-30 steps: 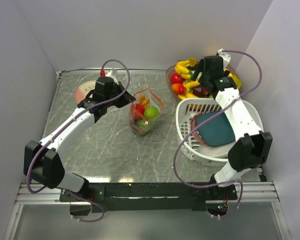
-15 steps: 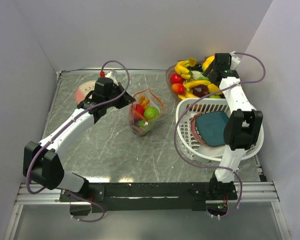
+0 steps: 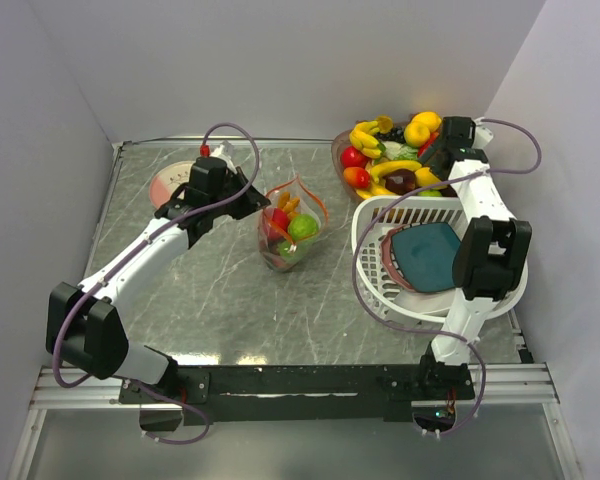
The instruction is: Place the food in the zip-top bag and seal the zipper
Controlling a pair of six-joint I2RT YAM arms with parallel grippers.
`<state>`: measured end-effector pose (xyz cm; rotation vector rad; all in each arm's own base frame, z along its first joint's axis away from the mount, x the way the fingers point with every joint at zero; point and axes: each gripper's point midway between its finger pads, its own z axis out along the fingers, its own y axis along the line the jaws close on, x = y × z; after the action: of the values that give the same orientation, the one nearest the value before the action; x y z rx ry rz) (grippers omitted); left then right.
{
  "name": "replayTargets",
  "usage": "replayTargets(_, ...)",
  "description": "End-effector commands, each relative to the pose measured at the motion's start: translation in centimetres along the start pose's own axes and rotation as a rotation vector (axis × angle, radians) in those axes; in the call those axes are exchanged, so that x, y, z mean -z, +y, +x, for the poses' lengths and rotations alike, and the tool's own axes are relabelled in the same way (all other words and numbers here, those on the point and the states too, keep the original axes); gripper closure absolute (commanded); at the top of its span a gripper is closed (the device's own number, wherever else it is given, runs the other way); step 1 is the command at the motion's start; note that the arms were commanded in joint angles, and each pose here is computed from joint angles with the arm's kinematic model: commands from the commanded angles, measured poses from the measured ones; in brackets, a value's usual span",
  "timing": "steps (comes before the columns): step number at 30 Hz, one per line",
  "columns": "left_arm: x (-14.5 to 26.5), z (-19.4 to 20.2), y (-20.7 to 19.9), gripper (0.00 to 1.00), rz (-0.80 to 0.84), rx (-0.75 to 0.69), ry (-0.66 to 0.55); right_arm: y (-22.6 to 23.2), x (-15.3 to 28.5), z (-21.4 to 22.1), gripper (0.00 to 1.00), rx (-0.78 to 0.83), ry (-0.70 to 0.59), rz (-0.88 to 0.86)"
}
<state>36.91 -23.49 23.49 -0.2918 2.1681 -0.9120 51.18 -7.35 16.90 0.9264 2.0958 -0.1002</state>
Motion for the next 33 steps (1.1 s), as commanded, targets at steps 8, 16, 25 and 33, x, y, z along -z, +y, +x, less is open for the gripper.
replayTargets(8, 0.8, -1.0, -1.2, 0.99, 0.056, -0.02, -0.034, -0.3, -0.4, -3.7, 0.09, -0.056, -0.07, -0.014)
replayTargets(16, 0.9, -1.0, -1.1, 0.99, 0.055, -0.022, -0.033, 0.0, -1.9, -2.9, 0.09, -0.049, -0.042, -0.012)
replayTargets(25, 0.6, -0.8, -1.0, 0.99, 0.055, -0.016, -0.024, -0.6, -3.1, -1.9, 0.09, -0.016, -0.021, 0.021)
replayTargets(33, 0.5, -0.9, -1.0, 0.99, 0.055, -0.013, -0.024, -0.6, -3.7, -1.4, 0.15, -0.008, -0.017, 0.017)
